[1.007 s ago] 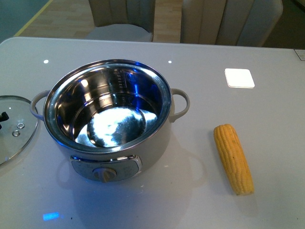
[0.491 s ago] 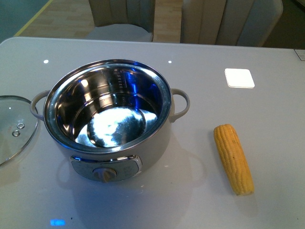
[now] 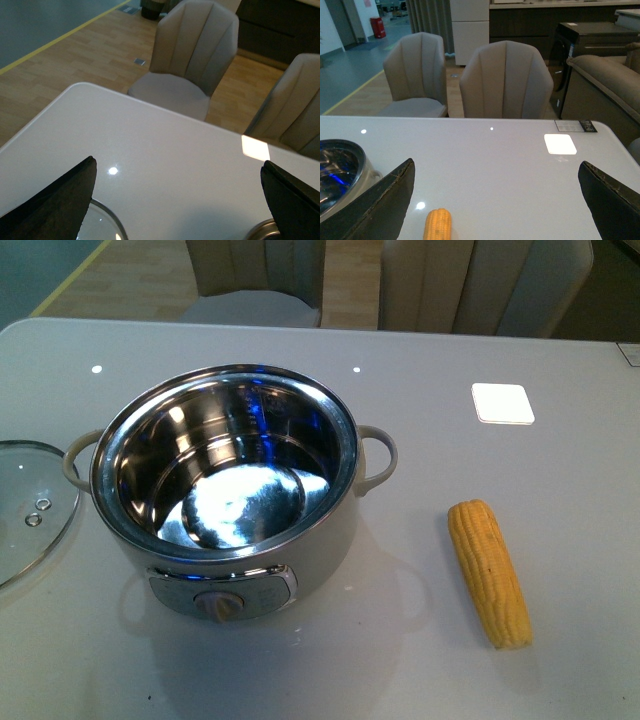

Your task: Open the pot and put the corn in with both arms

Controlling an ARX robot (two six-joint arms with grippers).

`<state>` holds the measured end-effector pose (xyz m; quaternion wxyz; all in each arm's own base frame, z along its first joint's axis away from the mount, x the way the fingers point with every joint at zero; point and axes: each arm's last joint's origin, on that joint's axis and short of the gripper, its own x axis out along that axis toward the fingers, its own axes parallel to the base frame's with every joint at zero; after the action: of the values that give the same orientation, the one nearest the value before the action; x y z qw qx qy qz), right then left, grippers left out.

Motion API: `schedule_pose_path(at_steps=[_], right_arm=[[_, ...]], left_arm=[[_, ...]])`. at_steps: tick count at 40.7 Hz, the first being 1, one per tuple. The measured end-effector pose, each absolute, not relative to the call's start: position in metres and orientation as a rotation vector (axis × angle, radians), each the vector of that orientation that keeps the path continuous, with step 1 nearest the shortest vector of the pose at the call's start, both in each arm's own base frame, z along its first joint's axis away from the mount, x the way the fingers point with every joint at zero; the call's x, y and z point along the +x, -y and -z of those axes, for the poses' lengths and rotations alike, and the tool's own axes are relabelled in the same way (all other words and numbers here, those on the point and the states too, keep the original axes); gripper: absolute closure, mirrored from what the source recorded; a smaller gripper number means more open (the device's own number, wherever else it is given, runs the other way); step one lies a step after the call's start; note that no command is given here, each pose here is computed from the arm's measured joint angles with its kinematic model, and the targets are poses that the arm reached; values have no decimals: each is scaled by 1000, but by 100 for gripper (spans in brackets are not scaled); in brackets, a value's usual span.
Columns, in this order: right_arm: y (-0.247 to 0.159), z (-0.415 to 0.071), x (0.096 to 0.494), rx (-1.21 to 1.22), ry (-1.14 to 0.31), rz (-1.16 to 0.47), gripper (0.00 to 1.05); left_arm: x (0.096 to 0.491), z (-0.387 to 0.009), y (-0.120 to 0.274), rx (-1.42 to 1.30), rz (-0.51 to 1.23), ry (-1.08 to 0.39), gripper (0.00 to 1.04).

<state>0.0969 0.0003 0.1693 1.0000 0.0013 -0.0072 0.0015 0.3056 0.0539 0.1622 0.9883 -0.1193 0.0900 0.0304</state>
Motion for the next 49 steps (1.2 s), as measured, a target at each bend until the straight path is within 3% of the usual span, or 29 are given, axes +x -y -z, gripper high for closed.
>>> schedule_pose_path(at_steps=[4,13,18,23,35,49], right_arm=[[0,-169,97,3,14,-3,9],[0,-169,97,3,14,-3,9],[0,-169,97,3,14,-3,9],[0,-169,97,3,14,-3,9],[0,-169,97,3,14,-3,9],[0,-169,97,3,14,-3,9]], left_arm=[[296,-184,-50,-256,-52,-121,7],[295,-181,-50,-271,-58,-134,7],[280,-179,-43,-113,-11,-13,27],[249,-173,-29,-37,-4,-14,54],[208,-161,-16,-17,-5,-19,102],[167,-162,-1,-11,-4,-16,101]])
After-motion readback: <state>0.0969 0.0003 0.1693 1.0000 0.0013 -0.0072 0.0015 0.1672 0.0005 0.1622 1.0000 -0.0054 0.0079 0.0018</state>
